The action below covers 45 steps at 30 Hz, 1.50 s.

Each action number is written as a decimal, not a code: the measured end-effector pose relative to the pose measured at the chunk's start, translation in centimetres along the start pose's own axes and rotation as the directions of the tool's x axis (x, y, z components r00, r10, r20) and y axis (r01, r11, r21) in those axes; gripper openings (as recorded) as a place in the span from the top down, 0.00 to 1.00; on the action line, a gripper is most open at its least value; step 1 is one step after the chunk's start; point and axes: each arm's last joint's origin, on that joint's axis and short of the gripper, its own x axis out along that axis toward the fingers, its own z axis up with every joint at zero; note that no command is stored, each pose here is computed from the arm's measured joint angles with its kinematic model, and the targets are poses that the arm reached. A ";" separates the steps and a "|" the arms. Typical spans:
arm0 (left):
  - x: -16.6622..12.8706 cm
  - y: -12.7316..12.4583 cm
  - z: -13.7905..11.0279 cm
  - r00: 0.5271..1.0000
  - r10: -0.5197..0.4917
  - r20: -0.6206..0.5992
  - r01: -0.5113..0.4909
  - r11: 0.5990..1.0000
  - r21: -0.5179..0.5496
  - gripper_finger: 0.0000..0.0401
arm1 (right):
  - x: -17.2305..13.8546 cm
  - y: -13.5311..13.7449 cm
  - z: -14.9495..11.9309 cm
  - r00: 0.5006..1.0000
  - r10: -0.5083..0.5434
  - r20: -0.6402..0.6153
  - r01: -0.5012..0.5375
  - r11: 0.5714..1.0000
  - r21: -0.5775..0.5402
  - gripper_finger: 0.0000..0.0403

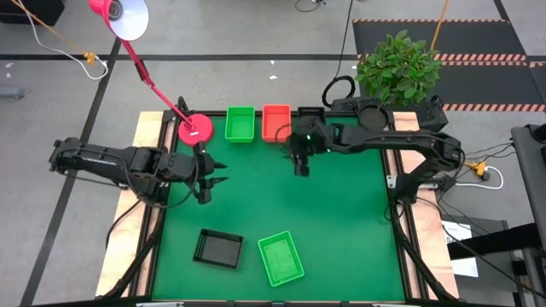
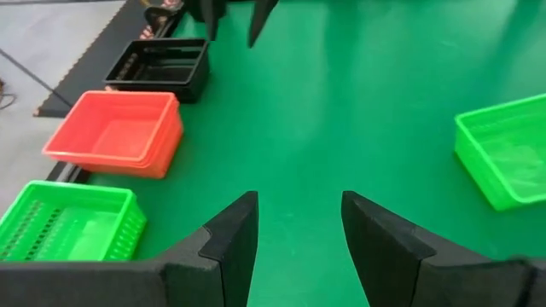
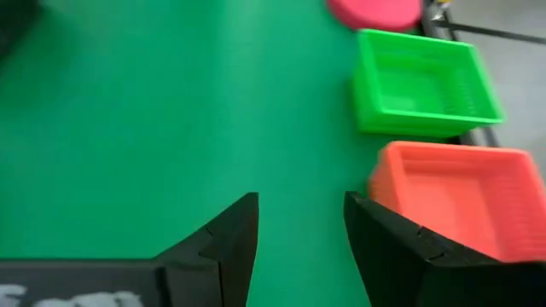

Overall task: Stack baskets by color
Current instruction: Stack the bottom black basket on top of the black stacked baskets

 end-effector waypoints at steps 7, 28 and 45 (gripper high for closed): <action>0.6 -1.3 -0.2 0.999 -0.040 -0.031 0.041 0.998 0.041 0.57 | -1.4 4.3 0.7 0.995 0.101 -0.016 -0.102 0.995 -0.018 0.58; 2.1 -8.9 -5.1 0.884 -0.126 -0.451 0.305 0.886 0.349 0.57 | 0.3 10.0 -4.2 0.978 0.207 -0.007 -0.207 0.977 0.051 0.60; -2.0 -13.2 -8.3 0.783 -0.250 -0.570 0.620 0.392 0.680 0.57 | 0.2 10.3 -2.9 0.970 0.207 0.127 -0.210 0.978 0.009 0.60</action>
